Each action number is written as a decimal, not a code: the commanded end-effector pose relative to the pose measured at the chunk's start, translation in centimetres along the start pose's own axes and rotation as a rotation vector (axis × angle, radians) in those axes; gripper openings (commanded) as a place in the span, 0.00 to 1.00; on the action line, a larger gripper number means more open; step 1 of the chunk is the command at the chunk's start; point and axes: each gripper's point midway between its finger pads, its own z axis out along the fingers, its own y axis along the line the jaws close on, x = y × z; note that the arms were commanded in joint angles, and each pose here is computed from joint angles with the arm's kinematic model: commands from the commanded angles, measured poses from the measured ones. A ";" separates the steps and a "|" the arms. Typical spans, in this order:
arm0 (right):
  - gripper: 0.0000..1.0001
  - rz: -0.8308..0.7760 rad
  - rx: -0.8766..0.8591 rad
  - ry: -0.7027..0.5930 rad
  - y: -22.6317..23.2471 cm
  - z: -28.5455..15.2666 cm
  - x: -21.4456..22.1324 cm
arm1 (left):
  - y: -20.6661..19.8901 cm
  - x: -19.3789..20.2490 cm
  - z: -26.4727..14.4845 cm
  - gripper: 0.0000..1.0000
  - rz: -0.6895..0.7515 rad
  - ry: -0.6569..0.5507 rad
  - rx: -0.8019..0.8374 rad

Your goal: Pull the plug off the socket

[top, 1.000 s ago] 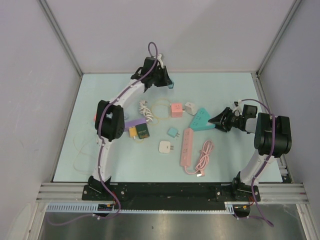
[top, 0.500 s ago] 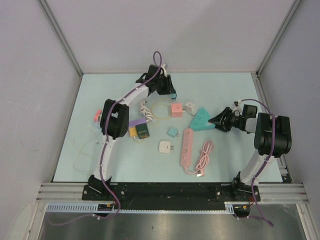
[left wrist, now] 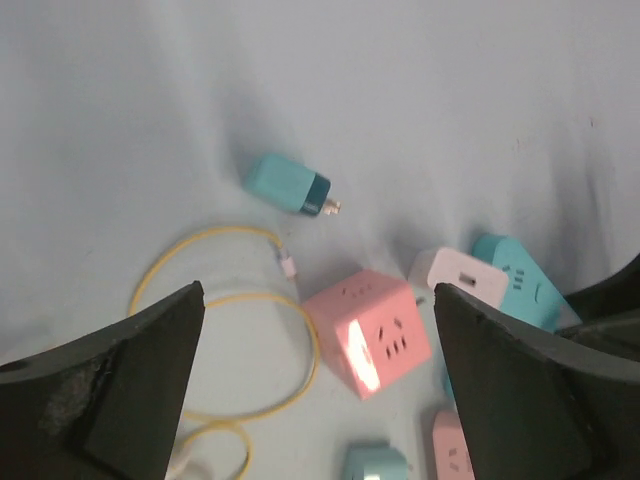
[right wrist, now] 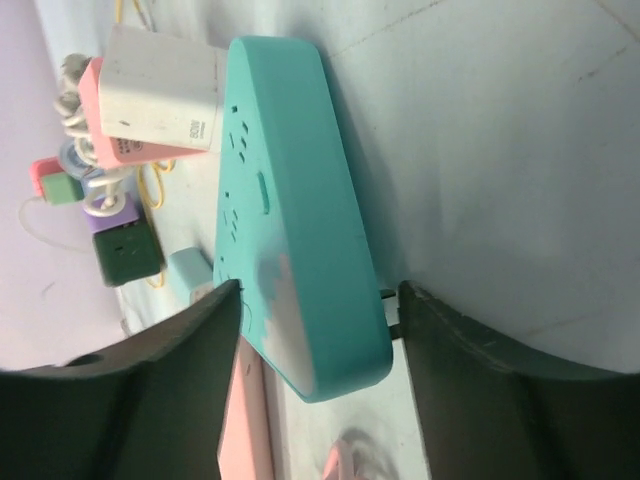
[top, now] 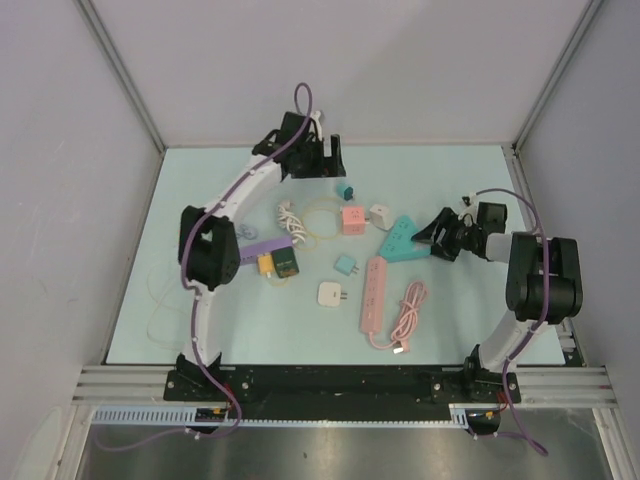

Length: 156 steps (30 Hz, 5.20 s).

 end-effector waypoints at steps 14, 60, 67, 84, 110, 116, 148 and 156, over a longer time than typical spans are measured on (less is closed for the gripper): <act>1.00 -0.157 0.370 -0.269 3.9 -9.0 -2.0 | 5.8 6.9 -24.3 1.00 -0.111 -0.329 -0.344; 0.90 -0.917 0.022 -0.244 27.3 16.7 21.4 | 10.4 14.8 -36.7 1.00 -0.224 -0.628 -0.411; 0.90 -0.947 0.123 -0.239 25.6 18.1 21.5 | 10.4 14.8 -36.9 1.00 -0.226 -0.636 -0.412; 0.38 -1.089 0.242 -0.245 22.6 15.7 18.0 | 10.0 15.6 -33.0 0.97 -0.201 -0.512 -0.354; 0.26 -1.199 -0.173 0.013 23.0 13.7 19.0 | 10.2 14.9 -19.5 0.78 0.209 -0.092 -0.149; 0.28 -1.188 -0.185 0.056 22.5 13.3 18.9 | 10.6 15.9 -18.0 0.80 0.318 -0.026 -0.111; 0.30 -1.241 -0.261 0.071 23.1 13.1 18.8 | 11.3 20.5 -14.8 0.68 0.291 0.131 -0.022; 0.41 -1.242 -0.317 0.024 24.9 12.9 18.4 | 10.5 21.2 -14.5 0.55 0.317 0.169 0.006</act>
